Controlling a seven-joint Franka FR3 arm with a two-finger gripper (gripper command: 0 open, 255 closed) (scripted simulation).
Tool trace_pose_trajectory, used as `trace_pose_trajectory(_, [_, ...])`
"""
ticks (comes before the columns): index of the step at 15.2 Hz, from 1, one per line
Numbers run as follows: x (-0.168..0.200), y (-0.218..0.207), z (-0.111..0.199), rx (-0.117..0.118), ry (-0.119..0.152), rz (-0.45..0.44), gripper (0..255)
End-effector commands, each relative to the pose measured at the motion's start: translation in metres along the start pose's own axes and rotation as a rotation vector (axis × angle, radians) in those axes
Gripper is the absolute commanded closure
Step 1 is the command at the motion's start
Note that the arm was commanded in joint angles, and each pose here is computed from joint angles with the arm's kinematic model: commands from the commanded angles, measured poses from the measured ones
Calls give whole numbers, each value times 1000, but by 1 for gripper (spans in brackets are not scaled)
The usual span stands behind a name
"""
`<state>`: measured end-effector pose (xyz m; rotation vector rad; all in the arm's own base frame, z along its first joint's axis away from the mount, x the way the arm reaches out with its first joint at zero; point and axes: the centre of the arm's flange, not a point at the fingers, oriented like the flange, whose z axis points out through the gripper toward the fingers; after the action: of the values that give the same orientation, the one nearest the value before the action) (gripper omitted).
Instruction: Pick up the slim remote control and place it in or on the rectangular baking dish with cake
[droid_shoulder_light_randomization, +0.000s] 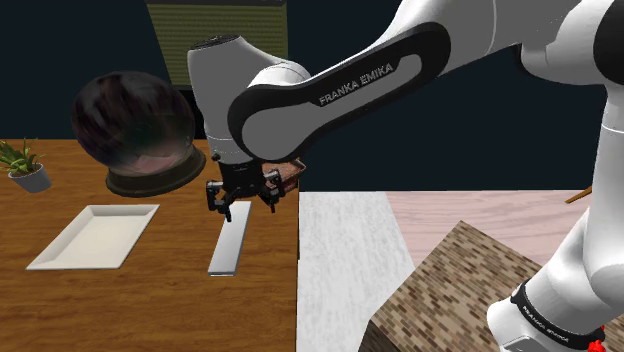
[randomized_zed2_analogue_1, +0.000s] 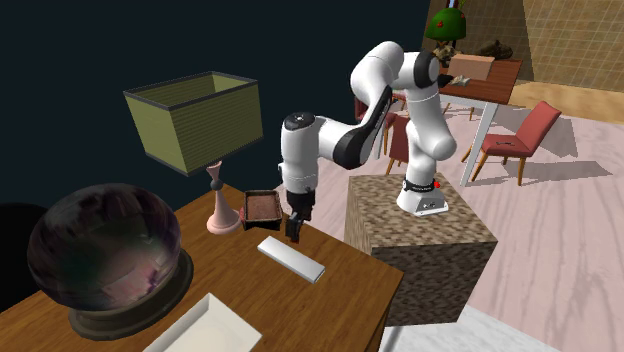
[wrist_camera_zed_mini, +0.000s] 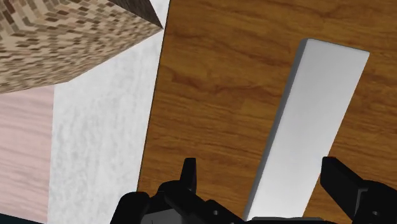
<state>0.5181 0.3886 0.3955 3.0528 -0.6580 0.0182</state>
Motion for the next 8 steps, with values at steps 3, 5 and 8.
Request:
trace_pose_trajectory(3, [20,-45,22,-3,-7,62,0])
trace_pose_trajectory(5, [22,-51,30,-3,-8,70,0])
trace_pose_trajectory(8, [22,-51,46,-3,-8,70,0])
